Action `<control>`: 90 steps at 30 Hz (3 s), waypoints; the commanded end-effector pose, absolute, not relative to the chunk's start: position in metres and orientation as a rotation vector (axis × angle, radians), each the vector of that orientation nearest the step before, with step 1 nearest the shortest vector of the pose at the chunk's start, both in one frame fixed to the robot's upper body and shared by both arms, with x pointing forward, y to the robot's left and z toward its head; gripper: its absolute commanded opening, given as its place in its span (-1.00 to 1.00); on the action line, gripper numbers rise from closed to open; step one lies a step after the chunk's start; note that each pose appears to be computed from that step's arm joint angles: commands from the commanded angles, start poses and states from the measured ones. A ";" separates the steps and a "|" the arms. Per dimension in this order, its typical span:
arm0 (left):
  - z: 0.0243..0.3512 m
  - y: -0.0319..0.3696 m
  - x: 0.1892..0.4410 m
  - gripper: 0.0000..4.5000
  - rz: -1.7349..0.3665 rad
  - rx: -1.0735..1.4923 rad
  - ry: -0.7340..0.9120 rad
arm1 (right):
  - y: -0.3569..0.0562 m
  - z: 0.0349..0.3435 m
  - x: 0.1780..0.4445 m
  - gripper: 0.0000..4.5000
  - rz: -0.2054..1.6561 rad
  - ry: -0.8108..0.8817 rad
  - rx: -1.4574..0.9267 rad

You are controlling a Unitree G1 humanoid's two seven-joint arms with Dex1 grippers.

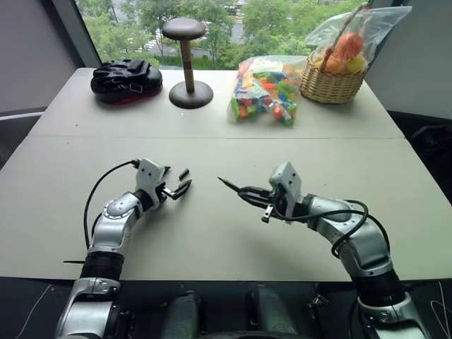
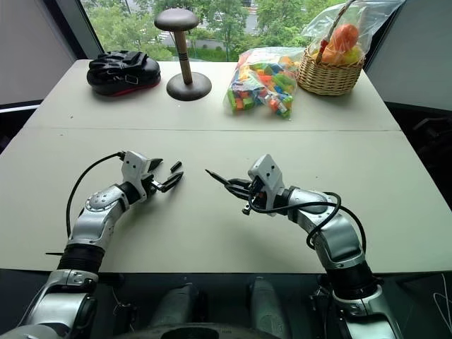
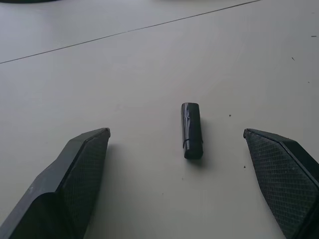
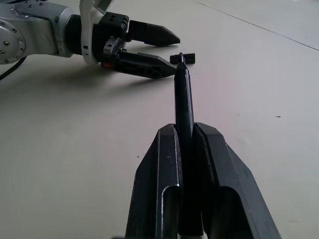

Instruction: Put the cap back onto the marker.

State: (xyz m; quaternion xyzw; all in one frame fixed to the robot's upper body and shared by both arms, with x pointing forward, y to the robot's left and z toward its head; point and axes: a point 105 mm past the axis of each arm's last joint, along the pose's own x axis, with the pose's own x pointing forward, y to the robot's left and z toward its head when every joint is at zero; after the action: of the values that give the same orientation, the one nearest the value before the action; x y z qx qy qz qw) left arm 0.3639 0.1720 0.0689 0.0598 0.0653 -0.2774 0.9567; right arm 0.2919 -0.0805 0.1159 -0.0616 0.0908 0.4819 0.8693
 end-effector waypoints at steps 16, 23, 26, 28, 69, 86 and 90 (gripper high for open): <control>0.062 0.167 0.369 -0.97 -0.584 0.122 0.176 | -0.088 0.130 0.294 -1.00 0.984 0.125 -0.153; 0.087 0.147 0.353 -0.97 -0.858 0.300 0.067 | -0.114 0.123 0.306 -1.00 1.053 0.171 -0.324; 0.095 0.144 0.353 -0.97 -0.919 0.323 0.036 | -0.122 0.122 0.314 -1.00 1.070 0.173 -0.382; 0.100 0.137 0.351 -0.97 -0.976 0.327 0.017 | -0.126 0.121 0.319 -1.00 1.088 0.173 -0.419; 0.111 0.079 0.335 -0.97 -1.236 0.301 -0.054 | -0.109 0.121 0.321 -1.00 1.196 0.124 -0.508; 0.114 0.094 0.338 -0.97 -1.217 0.330 -0.044 | -0.116 0.116 0.325 -1.00 1.174 0.145 -0.516; 0.113 0.093 0.336 -0.97 -1.225 0.328 -0.039 | -0.116 0.116 0.325 -1.00 1.174 0.143 -0.515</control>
State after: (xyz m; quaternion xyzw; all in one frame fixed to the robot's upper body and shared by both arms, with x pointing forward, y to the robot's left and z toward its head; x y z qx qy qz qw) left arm 0.3374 0.0942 0.1011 0.1504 0.0037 -0.5695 0.8081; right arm 0.3232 -0.1176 0.1064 -0.2359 0.0877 0.5489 0.7971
